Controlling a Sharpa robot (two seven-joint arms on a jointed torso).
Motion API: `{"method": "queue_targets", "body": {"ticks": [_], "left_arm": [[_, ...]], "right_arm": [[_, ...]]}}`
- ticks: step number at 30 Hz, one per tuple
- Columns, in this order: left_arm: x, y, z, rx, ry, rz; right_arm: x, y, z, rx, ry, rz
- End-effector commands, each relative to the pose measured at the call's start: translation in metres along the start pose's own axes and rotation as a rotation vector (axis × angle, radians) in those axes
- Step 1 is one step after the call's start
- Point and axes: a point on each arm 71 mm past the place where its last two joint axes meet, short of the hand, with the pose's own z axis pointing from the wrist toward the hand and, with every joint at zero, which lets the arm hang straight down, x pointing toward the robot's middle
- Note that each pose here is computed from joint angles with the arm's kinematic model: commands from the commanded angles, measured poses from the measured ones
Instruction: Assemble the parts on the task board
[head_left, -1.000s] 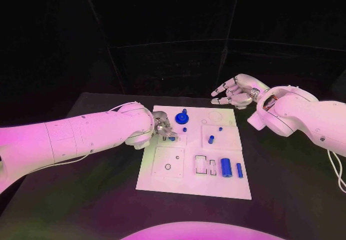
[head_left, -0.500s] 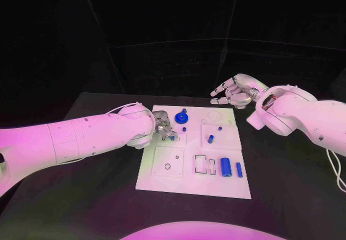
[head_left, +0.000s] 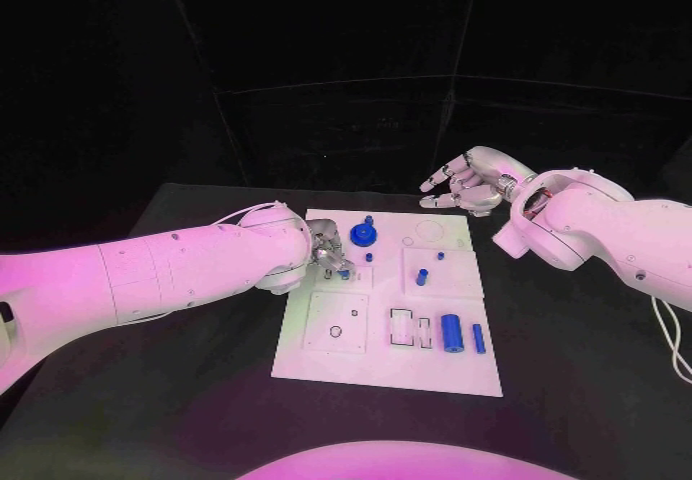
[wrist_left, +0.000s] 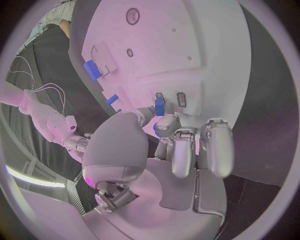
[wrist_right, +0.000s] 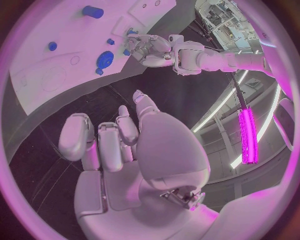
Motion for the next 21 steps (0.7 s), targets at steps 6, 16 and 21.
{"method": "queue_targets", "body": {"ticks": [6,16,21], "left_arm": [[0.0056,0.0007,0.0003,-0.008,0.051,0.043],[0.0070,0.0004,-0.0005,-0.006,0.066,0.051],[0.0069,0.0008,-0.0004,-0.007,0.067,0.051]], "right_arm": [[-0.0001,0.0014,0.0002,-0.006,0.008,-0.008],[0.0003,0.0014,0.0005,-0.005,0.011,-0.009],[0.0007,0.0017,0.0010,-0.006,0.013,-0.009]]}}
